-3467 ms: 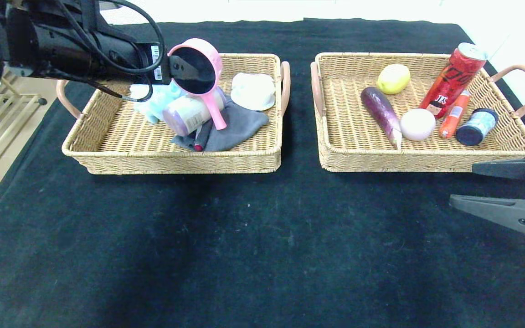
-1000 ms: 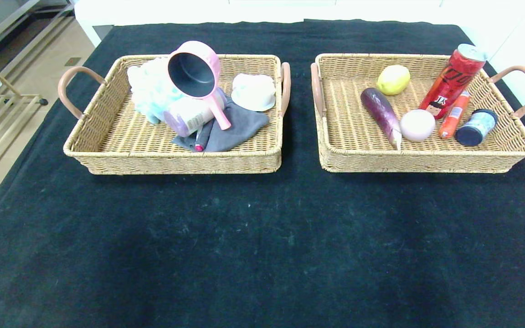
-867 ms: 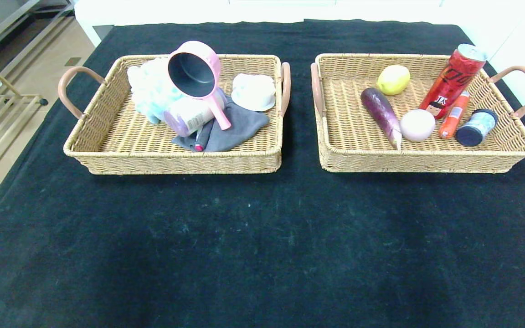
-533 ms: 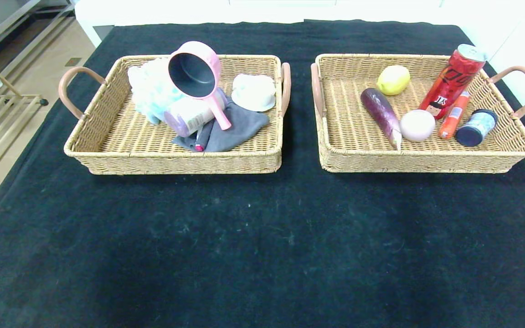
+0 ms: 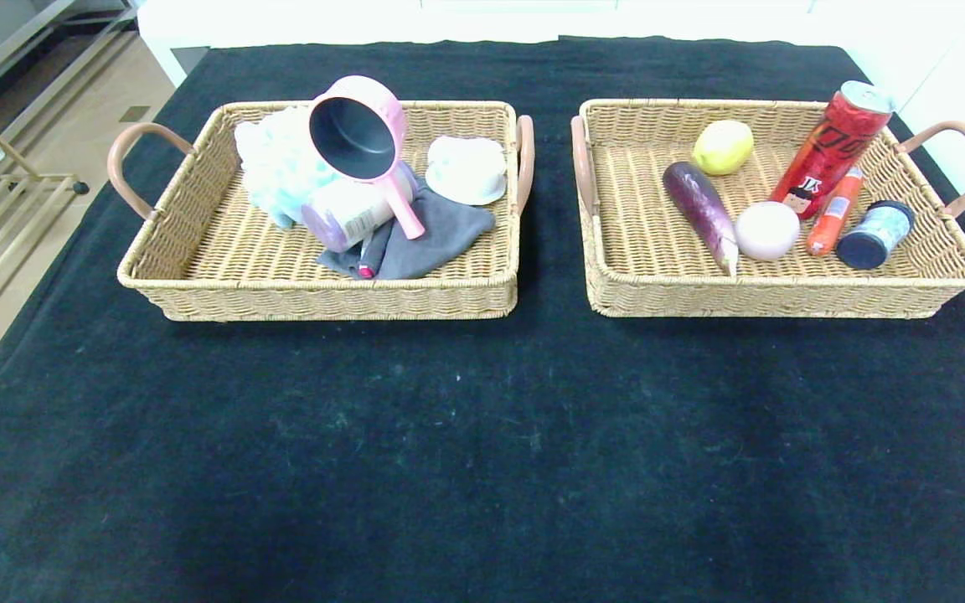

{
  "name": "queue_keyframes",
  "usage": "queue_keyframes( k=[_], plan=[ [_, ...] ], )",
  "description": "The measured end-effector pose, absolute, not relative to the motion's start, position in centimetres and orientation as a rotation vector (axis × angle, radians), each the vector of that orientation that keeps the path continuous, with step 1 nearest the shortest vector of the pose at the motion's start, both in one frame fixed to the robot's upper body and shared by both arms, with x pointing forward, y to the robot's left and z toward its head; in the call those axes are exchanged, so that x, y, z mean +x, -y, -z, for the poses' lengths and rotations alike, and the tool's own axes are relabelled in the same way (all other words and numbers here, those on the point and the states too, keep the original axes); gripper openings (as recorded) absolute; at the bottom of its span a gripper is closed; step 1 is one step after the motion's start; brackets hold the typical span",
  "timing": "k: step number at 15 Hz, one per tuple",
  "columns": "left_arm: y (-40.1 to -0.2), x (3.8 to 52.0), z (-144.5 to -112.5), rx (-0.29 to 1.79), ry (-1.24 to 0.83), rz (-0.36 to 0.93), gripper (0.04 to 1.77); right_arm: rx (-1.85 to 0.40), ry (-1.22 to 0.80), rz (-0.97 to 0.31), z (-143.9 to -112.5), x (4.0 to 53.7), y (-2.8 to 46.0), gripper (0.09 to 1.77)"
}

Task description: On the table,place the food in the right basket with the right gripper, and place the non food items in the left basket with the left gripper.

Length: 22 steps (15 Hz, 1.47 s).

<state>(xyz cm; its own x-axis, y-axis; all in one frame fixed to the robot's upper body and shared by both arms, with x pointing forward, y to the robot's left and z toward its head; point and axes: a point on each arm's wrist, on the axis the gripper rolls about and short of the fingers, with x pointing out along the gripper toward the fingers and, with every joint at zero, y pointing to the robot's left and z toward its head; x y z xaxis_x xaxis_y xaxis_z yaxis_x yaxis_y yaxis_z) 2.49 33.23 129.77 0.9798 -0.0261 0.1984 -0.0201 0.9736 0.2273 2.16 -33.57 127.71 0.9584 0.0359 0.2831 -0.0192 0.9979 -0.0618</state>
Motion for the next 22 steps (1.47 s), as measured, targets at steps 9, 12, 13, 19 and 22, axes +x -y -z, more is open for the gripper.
queue_keyframes(
  k=[9, 12, 13, 19, 22],
  plan=[
    [-33.2, 6.4, -120.5, 0.222, 0.141, 0.037, 1.72, -0.095, 0.143, 0.039, -120.1, 6.6, 33.7, 1.71],
    [-33.2, 6.8, -118.6, 0.21, 0.036, 0.048, 1.72, -0.041, 0.048, 0.027, -118.8, 6.9, 33.7, 1.71],
    [-33.2, 6.9, -118.5, 0.205, 0.028, 0.049, 1.72, -0.027, 0.021, 0.015, -118.5, 6.9, 33.7, 1.71],
    [-33.2, 6.9, -118.2, 0.149, -0.003, 0.044, 1.72, 0.0, -0.004, 0.013, -118.2, 6.9, 33.7, 1.71],
    [-33.2, 6.9, -118.1, 0.135, -0.003, 0.041, 1.72, 0.002, -0.004, 0.013, -118.2, 6.9, 33.7, 1.71]
  ],
)
